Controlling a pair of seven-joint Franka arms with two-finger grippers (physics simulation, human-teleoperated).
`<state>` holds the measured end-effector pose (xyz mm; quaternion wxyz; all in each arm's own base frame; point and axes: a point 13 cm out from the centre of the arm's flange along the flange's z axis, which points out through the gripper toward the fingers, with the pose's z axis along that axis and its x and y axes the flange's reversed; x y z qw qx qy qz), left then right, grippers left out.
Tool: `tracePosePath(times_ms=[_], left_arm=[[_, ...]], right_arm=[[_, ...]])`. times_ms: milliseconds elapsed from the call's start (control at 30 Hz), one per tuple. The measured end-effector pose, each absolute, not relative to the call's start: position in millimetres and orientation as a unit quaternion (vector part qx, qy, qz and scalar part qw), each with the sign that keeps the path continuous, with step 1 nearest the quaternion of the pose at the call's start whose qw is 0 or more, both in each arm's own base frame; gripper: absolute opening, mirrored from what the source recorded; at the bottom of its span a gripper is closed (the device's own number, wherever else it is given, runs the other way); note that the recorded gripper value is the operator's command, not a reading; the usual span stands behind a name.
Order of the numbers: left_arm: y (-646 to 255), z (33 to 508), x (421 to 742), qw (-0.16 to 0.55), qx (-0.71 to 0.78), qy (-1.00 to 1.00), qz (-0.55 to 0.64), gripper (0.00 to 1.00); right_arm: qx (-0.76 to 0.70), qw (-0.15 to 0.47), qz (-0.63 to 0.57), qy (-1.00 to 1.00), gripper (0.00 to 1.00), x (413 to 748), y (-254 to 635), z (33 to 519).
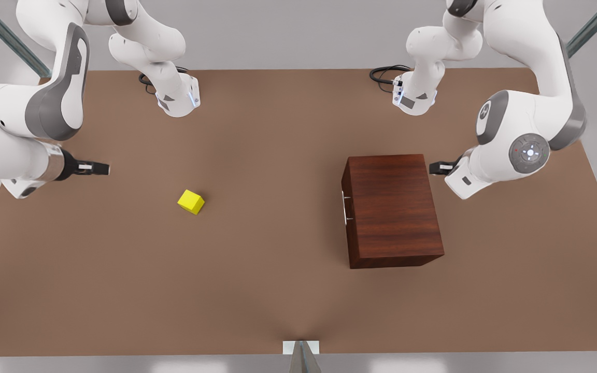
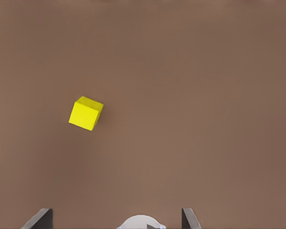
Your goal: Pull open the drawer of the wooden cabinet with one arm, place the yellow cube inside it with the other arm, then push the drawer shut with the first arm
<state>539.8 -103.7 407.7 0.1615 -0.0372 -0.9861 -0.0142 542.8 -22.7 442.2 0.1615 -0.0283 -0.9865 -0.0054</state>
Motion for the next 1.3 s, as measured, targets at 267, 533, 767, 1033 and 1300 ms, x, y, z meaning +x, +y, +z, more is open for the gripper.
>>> tracePosePath(times_ms=[267, 533, 767, 1033, 1300], left_arm=[[-267, 314, 559, 0.139, -0.164, -0.973, -0.085, 1.00], [-388, 249, 557, 0.064, -0.178, -0.972, -0.137, 1.00], [-418, 227, 549, 0.036, -0.093, -0.984, -0.149, 1.00], [-409, 191, 546, 0.038, 0.014, -0.984, -0.174, 1.00], [-406, 176, 543, 0.039, 0.052, -0.982, -0.178, 1.00]], right_arm=[[-0.027, 0.123, -0.003, -0.992, 1.00, 563, -23, 443], [-0.026, 0.113, -0.002, -0.993, 1.00, 568, -23, 442], [-0.027, 0.112, -0.002, -0.993, 1.00, 569, -23, 442], [-0.027, 0.112, -0.002, -0.993, 1.00, 569, -23, 442], [-0.032, 0.135, -0.007, -0.990, 1.00, 559, -21, 426]])
